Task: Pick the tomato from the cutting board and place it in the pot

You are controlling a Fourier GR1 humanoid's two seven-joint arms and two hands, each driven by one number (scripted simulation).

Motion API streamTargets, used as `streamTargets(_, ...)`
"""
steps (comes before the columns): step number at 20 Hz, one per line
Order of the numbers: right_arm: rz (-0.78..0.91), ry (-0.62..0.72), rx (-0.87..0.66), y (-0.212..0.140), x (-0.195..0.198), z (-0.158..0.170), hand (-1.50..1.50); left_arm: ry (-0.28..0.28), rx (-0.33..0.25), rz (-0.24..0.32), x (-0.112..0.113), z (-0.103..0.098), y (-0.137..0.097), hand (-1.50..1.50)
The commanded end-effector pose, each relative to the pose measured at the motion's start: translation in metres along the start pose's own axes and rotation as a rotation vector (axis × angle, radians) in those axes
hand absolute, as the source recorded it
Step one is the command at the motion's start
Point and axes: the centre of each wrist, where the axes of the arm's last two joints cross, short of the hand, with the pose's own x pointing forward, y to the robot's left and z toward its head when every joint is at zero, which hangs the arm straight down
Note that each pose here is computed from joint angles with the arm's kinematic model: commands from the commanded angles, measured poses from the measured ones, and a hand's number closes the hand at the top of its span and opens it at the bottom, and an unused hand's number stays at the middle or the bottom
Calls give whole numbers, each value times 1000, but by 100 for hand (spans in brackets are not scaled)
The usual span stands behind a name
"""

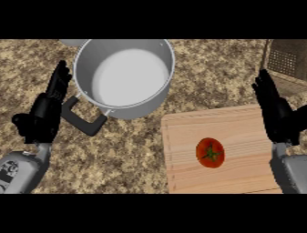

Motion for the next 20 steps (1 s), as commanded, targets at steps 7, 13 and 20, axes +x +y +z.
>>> streamTargets(7,492,311,-693,-93,-92,117,150,256,141,-175,-49,34,59,0)
streamTargets(13,612,28,-1071,-37,-91,151,-150,375,151,-193,-67,59,79,0)
streamTargets(20,611,116,-1053,42,-86,226,-150,356,100,-160,-64,67,77,0)
